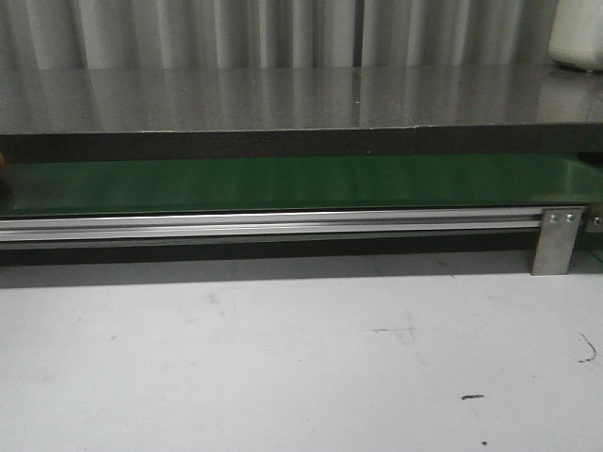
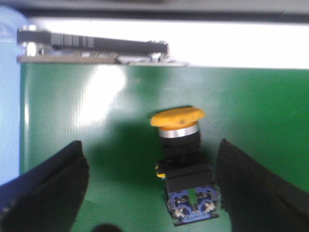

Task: Move button from left to right
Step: 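Lift the button and lower it onto the conveyor belt's near end, then open the left gripper, release the button, and raise the gripper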

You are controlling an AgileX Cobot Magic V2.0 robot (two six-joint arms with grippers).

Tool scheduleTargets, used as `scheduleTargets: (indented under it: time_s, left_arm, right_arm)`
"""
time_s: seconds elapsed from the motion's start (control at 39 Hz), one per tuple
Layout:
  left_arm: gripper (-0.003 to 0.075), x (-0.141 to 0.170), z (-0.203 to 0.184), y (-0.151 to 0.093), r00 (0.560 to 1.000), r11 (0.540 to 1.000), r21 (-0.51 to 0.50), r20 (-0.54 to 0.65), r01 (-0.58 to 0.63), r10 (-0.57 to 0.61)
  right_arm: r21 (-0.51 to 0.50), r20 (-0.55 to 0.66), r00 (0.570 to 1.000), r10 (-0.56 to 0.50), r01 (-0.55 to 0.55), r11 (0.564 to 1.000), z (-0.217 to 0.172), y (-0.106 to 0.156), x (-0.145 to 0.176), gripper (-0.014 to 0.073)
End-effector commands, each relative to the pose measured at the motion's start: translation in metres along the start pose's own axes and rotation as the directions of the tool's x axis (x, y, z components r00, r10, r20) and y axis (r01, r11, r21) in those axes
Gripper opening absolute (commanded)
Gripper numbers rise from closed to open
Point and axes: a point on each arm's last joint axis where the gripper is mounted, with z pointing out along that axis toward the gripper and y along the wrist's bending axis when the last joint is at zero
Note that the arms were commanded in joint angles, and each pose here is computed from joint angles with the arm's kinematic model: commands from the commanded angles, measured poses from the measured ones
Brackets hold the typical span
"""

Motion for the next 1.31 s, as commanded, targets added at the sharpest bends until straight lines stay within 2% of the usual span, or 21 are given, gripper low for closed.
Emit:
scheduleTargets:
  time_s: [0.0,0.15,0.21,0.36,0.51,0.69,0.82,1.0,1.1,1.28]
  left_arm:
    - [0.0379,-0.008,-0.061,-0.013,0.983,0.999,0.016,0.178,-0.042,0.038]
    - [0.003,-0.002,-0.08,-0.018,0.974,0.997,0.056,0.222,-0.057,0.043]
    - [-0.0021,0.0,-0.085,-0.019,0.969,0.997,0.061,0.244,-0.056,0.04]
    - [-0.0021,0.025,-0.109,-0.022,0.938,0.996,0.046,0.343,-0.073,0.053]
    - [-0.0021,0.066,-0.119,-0.039,0.891,0.988,0.024,0.436,-0.15,0.125]
    - [-0.0021,0.121,-0.125,-0.063,0.798,0.977,0.027,0.582,-0.213,0.158]
    - [-0.0021,0.158,-0.126,-0.071,0.75,0.967,0.035,0.639,-0.251,0.172]
    - [-0.0021,0.211,-0.124,-0.071,0.699,0.962,0.064,0.701,-0.264,0.145]
    - [-0.0021,0.241,-0.125,-0.067,0.655,0.962,0.07,0.745,-0.265,0.126]
    - [-0.0021,0.289,-0.141,-0.056,0.536,0.963,0.068,0.84,-0.262,0.086]
  right_arm:
    - [0.01,0.107,0.994,-0.002,0.001,1.0,-0.002,0.0,-0.018,0.0644]
    - [0.01,0.107,0.994,-0.002,0.001,1.0,-0.002,0.0,-0.018,0.0644]
    - [0.01,0.107,0.994,-0.002,0.001,1.0,-0.002,0.0,-0.018,0.0644]
    - [0.01,0.107,0.994,-0.002,0.001,1.0,-0.002,0.0,-0.018,0.0644]
    - [0.01,0.107,0.994,-0.002,0.001,1.0,-0.002,0.0,-0.018,0.0644]
    - [0.01,0.107,0.994,-0.002,0.001,1.0,-0.002,0.0,-0.018,0.0644]
    - [0.01,0.107,0.994,-0.002,0.001,1.0,-0.002,0.0,-0.018,0.0644]
    - [0.01,0.107,0.994,-0.002,0.001,1.0,-0.002,0.0,-0.018,0.0644]
    - [0.01,0.107,0.994,-0.002,0.001,1.0,-0.002,0.0,-0.018,0.0644]
    - [0.01,0.107,0.994,-0.002,0.001,1.0,-0.002,0.0,-0.018,0.0644]
